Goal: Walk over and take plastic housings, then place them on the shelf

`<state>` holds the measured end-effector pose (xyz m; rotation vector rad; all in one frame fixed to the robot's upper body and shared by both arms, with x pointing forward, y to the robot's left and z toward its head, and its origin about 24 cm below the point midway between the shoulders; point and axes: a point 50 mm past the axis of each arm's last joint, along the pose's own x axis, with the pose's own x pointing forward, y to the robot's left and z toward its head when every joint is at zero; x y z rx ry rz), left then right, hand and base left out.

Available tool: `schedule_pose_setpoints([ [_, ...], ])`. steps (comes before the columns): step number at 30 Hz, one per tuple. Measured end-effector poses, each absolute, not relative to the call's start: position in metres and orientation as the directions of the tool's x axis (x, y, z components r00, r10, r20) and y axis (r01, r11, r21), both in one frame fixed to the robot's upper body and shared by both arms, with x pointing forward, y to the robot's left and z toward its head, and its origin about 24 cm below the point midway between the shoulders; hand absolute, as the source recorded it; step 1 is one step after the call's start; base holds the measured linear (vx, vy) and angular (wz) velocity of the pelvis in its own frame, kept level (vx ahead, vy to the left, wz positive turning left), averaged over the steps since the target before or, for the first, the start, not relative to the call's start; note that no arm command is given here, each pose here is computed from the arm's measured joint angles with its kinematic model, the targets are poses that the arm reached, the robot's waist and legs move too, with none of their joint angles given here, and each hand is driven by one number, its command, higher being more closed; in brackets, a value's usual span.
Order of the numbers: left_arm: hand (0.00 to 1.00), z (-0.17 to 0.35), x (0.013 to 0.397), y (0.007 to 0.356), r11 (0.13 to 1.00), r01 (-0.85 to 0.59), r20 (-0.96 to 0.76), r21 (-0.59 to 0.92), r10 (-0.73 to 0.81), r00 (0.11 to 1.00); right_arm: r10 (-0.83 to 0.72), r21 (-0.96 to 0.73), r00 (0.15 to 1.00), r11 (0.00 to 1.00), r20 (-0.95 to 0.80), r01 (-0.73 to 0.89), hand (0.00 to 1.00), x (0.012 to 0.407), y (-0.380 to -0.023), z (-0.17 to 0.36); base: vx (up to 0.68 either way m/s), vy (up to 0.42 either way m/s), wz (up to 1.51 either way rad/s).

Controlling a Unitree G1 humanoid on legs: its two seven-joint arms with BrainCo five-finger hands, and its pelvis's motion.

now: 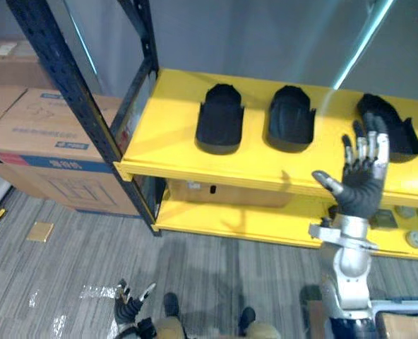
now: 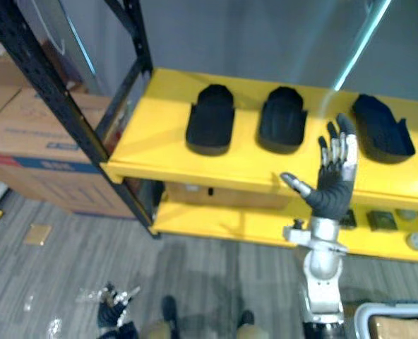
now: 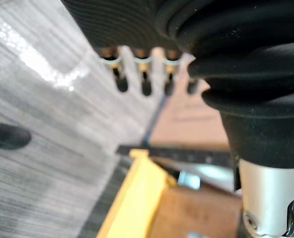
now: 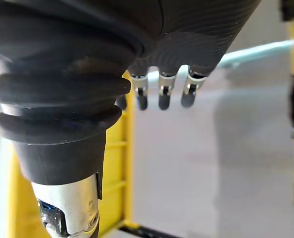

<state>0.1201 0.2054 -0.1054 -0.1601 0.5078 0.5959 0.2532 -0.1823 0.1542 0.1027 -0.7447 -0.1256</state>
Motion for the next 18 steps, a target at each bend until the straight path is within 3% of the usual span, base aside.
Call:
schedule_pose_setpoints([
  [3,0.00,-0.111,0.122,0.208,0.833,-0.553,-0.545,0.011,0.469,0.695,-0.056,0.103,0.711,0.994,0.701,-0.023,0.00,0.276,-0.162,0.176,-0.06,0.036,0.20],
  [8,0.00,-0.115,0.123,0.212,0.848,-0.529,-0.574,0.024,0.445,0.687,-0.017,0.073,0.737,0.996,0.676,-0.045,0.00,0.292,-0.152,0.182,0.03,0.004,0.20],
  [18,0.00,-0.113,0.134,0.211,0.872,-0.490,-0.570,0.000,0.403,0.716,-0.155,0.079,0.680,0.987,0.716,0.142,0.00,0.308,-0.149,0.202,0.02,-0.009,0.15],
])
